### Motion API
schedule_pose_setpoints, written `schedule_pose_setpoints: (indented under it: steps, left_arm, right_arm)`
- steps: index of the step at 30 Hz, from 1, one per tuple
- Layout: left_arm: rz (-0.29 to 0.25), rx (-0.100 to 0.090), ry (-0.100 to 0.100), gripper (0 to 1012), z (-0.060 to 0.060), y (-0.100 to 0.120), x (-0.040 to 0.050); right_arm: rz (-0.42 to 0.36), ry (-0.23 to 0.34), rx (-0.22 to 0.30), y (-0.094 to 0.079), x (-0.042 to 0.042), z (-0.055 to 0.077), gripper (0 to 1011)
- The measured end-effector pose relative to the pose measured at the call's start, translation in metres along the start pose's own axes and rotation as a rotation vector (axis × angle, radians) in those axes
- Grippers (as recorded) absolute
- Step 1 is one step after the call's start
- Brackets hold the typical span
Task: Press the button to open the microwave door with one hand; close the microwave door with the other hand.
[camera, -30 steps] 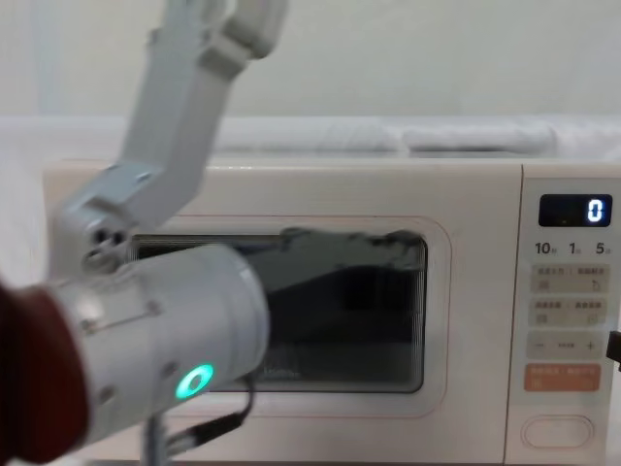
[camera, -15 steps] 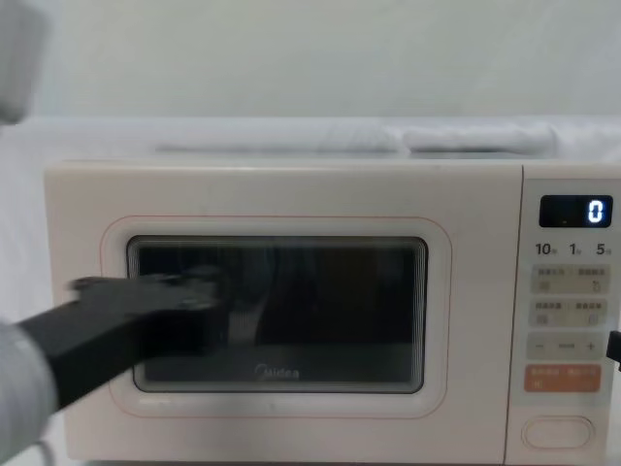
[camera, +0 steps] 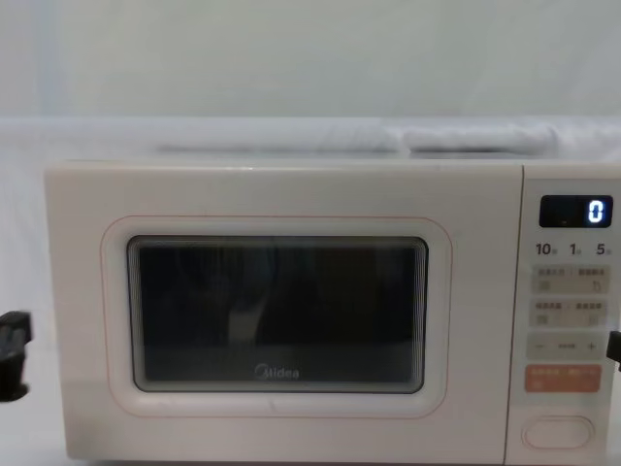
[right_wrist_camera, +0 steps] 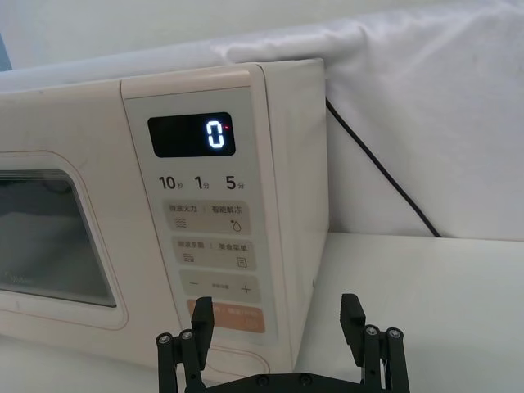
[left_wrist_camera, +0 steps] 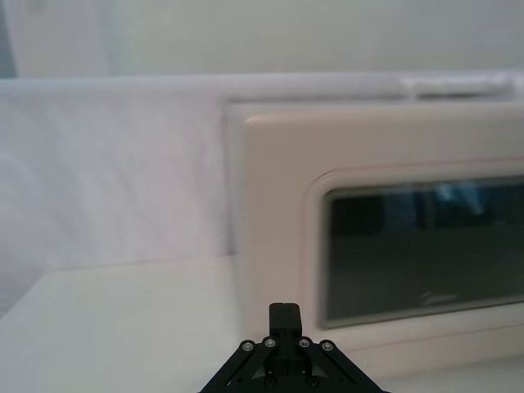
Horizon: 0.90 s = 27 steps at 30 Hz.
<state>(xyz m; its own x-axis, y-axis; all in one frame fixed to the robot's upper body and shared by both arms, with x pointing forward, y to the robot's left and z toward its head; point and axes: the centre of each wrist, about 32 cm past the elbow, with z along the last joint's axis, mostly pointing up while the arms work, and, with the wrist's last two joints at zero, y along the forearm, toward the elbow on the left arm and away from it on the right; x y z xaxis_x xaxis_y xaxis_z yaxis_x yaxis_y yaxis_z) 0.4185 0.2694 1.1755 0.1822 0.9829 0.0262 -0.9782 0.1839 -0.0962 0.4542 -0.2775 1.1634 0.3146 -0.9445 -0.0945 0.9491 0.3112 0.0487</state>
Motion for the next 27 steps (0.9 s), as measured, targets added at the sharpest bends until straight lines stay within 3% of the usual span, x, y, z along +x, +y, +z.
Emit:
schedule_pose_setpoints:
  steps: [9, 17, 27]
  left_arm:
    - [0.061, 0.021, -0.012, 0, -0.018, 0.005, 0.0139]
    - [0.126, 0.031, 0.009, 0, -0.030, 0.004, 0.0175]
    - [0.131, 0.047, 0.029, 0, -0.037, 0.000, 0.0173]
  right_arm:
    - [0.000, 0.000, 0.000, 0.000, 0.0000, 0.000, 1002]
    - [0.000, 0.000, 0.000, 0.000, 0.0000, 0.000, 1002]
    - [0.000, 0.000, 0.000, 0.000, 0.0000, 0.000, 1003]
